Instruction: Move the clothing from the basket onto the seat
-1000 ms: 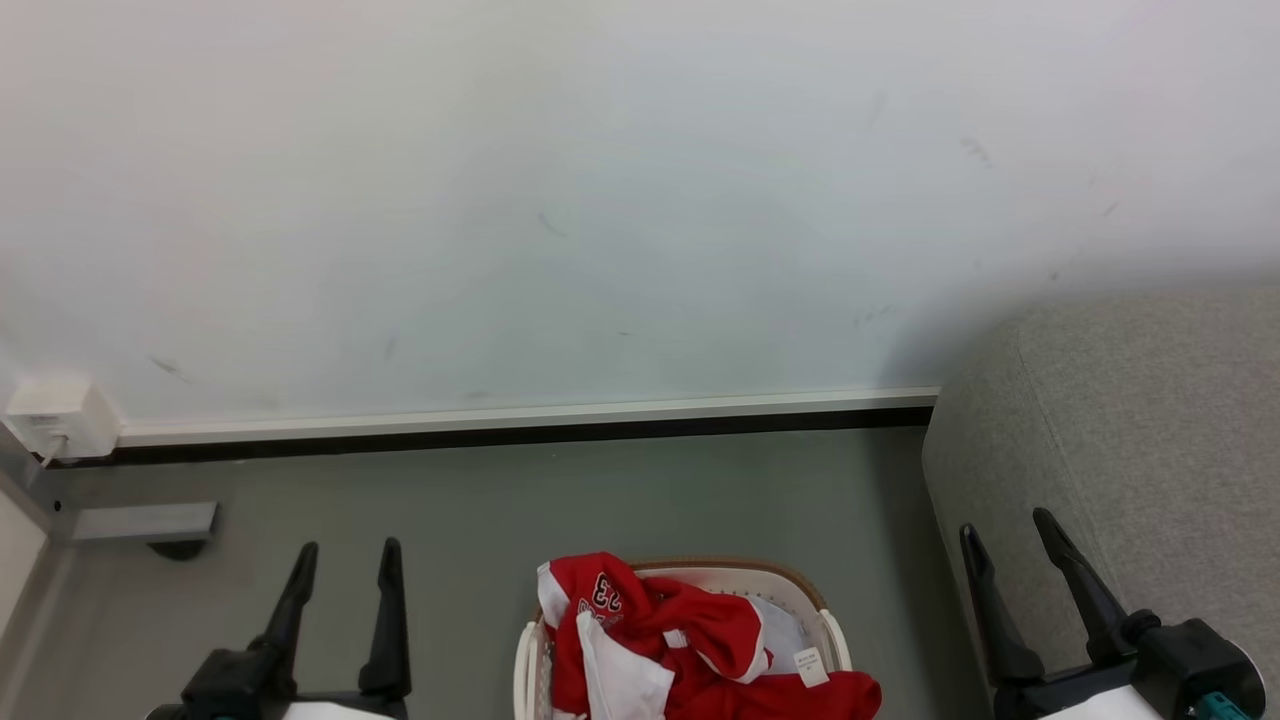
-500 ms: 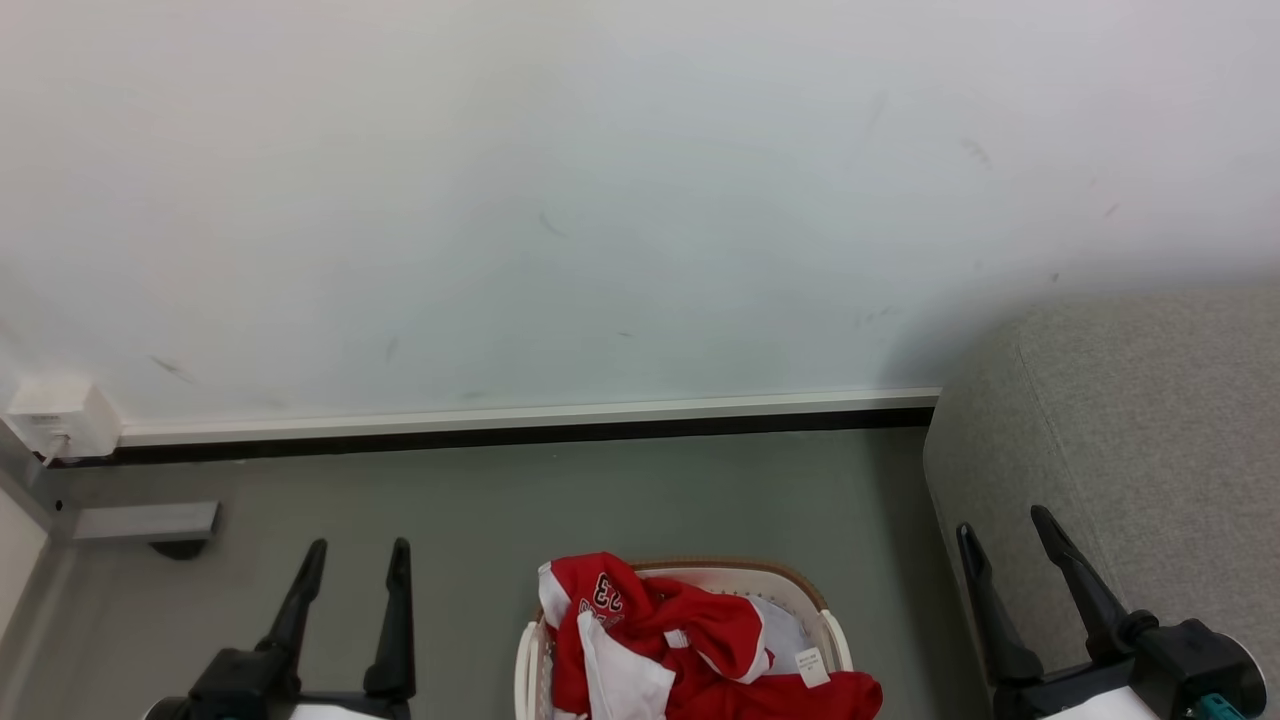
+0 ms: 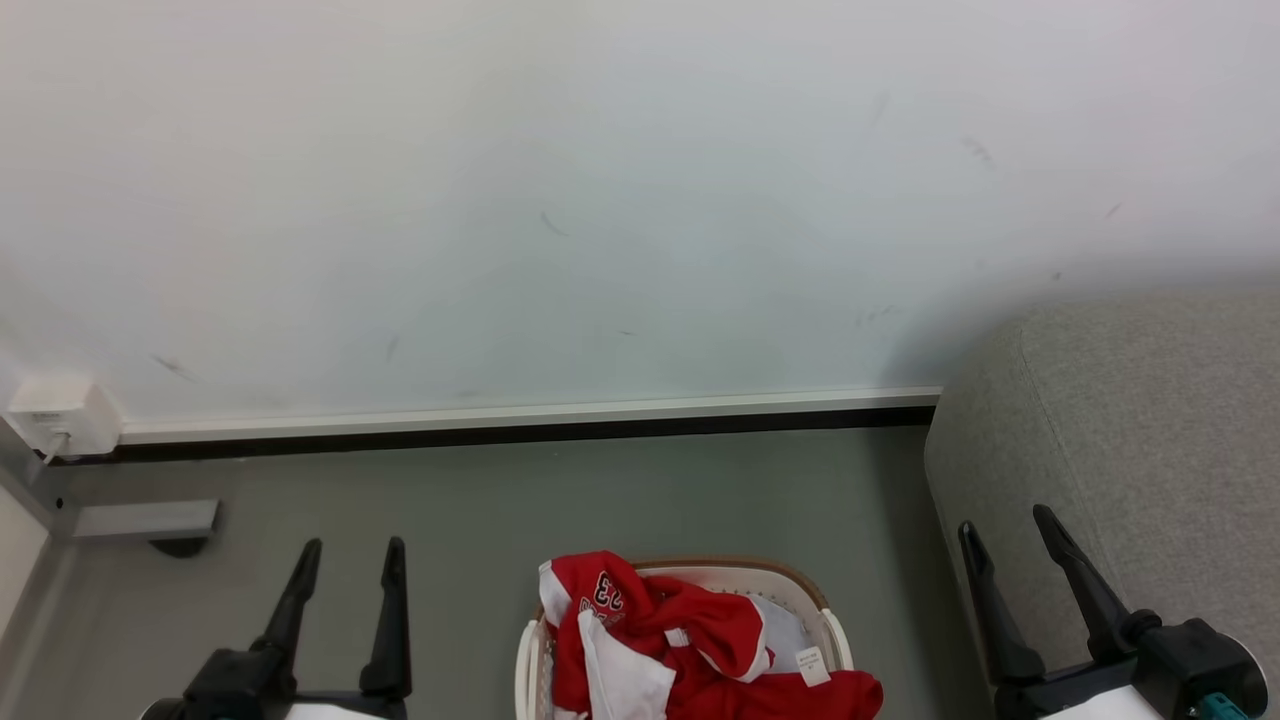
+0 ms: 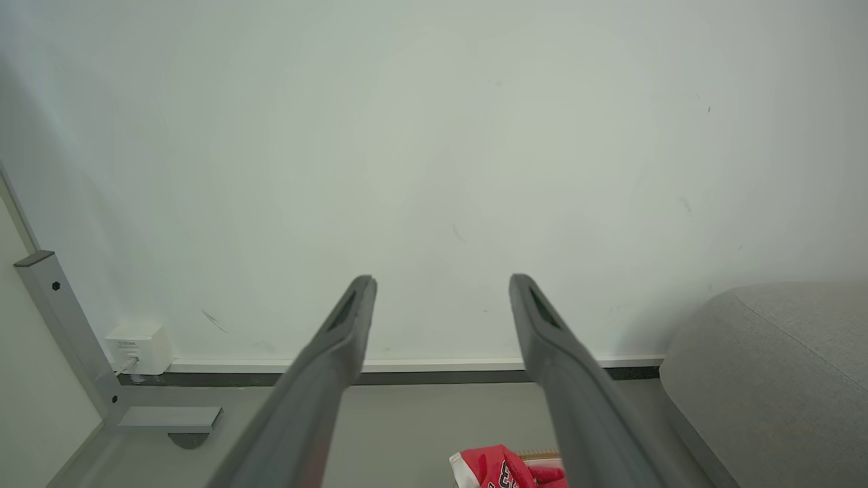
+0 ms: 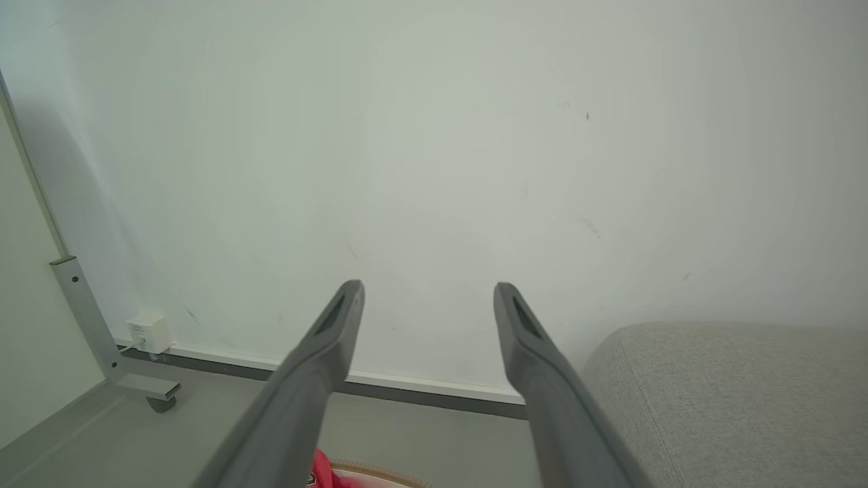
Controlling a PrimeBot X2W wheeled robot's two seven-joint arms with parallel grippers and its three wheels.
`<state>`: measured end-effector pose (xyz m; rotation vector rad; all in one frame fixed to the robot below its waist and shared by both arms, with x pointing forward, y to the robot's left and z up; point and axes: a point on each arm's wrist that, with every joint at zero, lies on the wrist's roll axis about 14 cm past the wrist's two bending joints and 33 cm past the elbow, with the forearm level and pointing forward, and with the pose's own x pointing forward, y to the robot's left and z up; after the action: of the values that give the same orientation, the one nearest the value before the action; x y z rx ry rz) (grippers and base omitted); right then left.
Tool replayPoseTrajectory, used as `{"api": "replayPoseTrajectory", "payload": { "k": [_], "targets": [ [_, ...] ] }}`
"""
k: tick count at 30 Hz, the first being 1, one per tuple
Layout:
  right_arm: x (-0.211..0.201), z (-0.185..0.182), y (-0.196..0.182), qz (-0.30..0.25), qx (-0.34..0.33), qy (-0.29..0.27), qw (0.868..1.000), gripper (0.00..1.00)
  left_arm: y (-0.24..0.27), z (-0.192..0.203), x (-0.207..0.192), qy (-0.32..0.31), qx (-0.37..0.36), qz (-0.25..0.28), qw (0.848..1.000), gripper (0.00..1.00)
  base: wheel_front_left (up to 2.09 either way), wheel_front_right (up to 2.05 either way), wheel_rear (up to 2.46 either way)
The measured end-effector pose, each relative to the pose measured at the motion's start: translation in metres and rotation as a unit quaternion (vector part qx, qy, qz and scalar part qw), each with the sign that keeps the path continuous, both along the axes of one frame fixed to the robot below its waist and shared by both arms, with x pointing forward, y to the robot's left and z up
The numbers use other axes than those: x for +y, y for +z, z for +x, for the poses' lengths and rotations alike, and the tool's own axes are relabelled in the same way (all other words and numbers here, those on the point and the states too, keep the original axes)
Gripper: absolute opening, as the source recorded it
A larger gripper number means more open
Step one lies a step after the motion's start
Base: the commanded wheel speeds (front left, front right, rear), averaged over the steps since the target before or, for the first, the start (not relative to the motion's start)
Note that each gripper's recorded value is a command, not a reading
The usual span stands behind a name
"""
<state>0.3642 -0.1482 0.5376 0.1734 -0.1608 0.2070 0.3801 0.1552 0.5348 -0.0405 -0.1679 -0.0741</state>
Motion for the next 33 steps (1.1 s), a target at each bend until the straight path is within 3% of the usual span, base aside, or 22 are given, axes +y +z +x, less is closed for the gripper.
{"api": "replayPoseTrajectory", "payload": {
  "k": [18,33],
  "targets": [
    [-0.015,0.008,0.003,0.007,-0.002,-0.018,1.000,1.00,-0.017,0.016,-0.021,-0.033,0.026,-0.009,0.999,1.00,0.00,0.00,0.00],
    [-0.045,0.059,0.005,0.003,-0.014,-0.058,0.998,1.00,-0.062,0.076,-0.069,-0.108,0.079,-0.035,0.990,1.00,0.00,0.00,0.00]
  ]
}}
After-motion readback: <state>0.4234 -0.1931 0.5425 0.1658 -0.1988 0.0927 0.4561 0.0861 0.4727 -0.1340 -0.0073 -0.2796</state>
